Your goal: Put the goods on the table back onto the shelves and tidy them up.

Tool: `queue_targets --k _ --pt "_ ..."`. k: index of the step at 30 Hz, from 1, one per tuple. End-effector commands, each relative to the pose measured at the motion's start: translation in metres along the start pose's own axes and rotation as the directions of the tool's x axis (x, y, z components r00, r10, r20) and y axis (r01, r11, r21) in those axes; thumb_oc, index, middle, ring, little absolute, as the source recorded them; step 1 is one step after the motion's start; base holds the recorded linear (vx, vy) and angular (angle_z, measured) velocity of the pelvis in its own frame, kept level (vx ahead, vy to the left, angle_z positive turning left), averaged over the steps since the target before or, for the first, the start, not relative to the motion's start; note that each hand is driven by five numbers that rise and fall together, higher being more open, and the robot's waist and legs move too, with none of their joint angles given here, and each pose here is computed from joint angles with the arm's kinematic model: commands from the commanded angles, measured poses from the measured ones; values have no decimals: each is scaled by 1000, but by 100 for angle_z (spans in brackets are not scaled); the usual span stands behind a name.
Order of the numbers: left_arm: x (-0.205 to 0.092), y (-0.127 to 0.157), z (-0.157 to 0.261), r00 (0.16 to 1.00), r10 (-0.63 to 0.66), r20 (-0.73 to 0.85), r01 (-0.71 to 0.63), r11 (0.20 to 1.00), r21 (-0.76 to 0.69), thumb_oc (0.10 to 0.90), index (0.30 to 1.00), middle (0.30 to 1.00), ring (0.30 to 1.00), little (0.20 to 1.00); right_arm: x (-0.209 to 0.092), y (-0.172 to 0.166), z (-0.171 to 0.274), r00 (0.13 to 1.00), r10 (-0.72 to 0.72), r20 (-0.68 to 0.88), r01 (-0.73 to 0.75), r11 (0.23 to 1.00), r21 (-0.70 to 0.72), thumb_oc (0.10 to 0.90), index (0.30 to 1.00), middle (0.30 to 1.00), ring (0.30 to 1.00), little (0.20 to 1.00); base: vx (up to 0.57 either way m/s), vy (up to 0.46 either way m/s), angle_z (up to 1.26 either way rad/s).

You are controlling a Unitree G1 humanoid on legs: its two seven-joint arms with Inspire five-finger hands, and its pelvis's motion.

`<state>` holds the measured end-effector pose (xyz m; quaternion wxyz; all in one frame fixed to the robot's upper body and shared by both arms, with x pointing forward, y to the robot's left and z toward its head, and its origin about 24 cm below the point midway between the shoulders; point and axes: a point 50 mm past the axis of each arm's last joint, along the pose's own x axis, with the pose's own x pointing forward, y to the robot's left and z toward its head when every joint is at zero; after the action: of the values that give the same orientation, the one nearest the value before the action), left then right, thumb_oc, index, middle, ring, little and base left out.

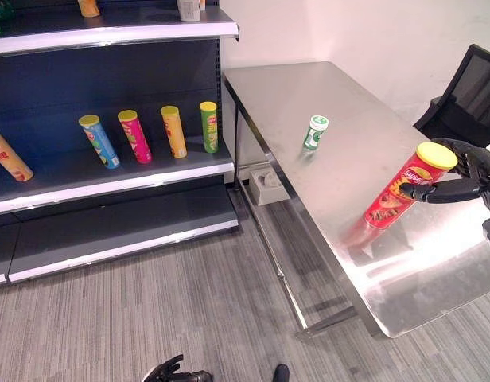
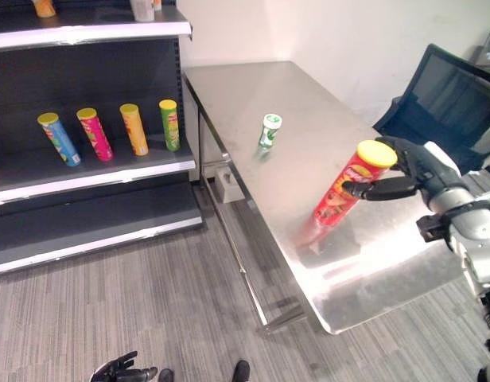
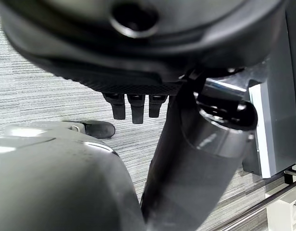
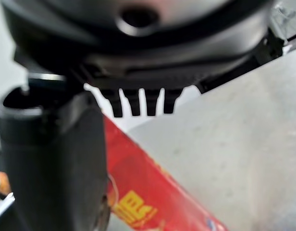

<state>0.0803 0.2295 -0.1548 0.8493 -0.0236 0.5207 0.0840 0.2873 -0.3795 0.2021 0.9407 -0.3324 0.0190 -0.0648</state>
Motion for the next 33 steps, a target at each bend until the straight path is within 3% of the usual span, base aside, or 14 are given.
queue_targets --k 1,15,16,17,18,33 --pt "0 6 5 1000 -8 21 7 997 83 800 900 900 900 900 12 -29 56 966 -134 219 112 988 109 800 900 900 900 900 0 0 0" --pt "1 4 8 1000 -10 29 7 996 85 800 900 900 900 900 19 -15 62 972 -64 225 55 997 46 800 900 900 900 900 0 0 0" --pt "1 4 8 1000 -10 29 8 996 85 800 900 900 900 900 20 -14 62 973 -58 222 51 998 40 623 634 634 634 634 0 0 0" --pt "1 4 8 999 -10 31 7 996 85 800 900 900 900 900 20 -13 62 974 -58 221 50 998 40 568 552 552 552 552 0 0 0" --pt "1 5 8 999 -8 31 6 996 83 800 900 900 900 900 20 -13 62 973 -59 222 51 998 42 400 300 300 300 300 0 0 0" --pt "0 10 8 999 28 37 -30 998 54 800 900 900 900 900 13 -9 70 933 -163 322 121 982 145 400 300 300 300 300 1 -14 1"
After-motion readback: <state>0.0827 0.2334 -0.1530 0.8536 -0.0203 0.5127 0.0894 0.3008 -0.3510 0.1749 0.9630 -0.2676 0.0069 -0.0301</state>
